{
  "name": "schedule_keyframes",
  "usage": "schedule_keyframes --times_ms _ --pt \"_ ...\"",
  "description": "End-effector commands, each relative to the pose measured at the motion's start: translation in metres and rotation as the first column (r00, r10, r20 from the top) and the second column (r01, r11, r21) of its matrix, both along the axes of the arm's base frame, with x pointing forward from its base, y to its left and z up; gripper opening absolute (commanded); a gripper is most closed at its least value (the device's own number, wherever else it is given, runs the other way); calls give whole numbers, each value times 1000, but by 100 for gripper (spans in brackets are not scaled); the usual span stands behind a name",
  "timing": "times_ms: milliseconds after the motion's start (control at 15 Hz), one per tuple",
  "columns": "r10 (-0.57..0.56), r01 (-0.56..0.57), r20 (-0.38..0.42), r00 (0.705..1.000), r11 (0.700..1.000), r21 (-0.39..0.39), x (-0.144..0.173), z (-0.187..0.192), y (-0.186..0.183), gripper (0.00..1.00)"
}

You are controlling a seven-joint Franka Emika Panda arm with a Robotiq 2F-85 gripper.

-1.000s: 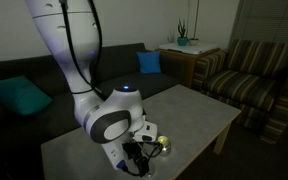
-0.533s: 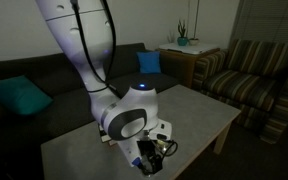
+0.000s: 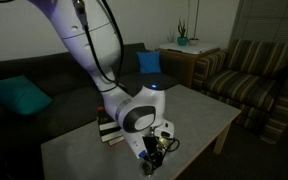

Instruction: Pick the lid and put it on top of the bottle

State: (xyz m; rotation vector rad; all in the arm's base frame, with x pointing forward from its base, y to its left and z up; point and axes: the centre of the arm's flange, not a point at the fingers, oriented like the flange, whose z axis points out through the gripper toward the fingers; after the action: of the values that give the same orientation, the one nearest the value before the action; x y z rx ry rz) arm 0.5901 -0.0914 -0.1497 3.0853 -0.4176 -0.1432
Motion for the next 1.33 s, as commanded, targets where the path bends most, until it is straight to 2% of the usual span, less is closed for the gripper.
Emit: schedule_keyframes --times_ms 0,67,933,1267 --pt "33 -31 -52 998 999 45 14 -27 8 100" --pt "10 -9 -29 1000 1000 13 1 -14 6 100" --pt "21 -20 -41 999 999 25 5 -19 11 100" --pt "45 -45 -25 999 999 -2 4 -19 9 100"
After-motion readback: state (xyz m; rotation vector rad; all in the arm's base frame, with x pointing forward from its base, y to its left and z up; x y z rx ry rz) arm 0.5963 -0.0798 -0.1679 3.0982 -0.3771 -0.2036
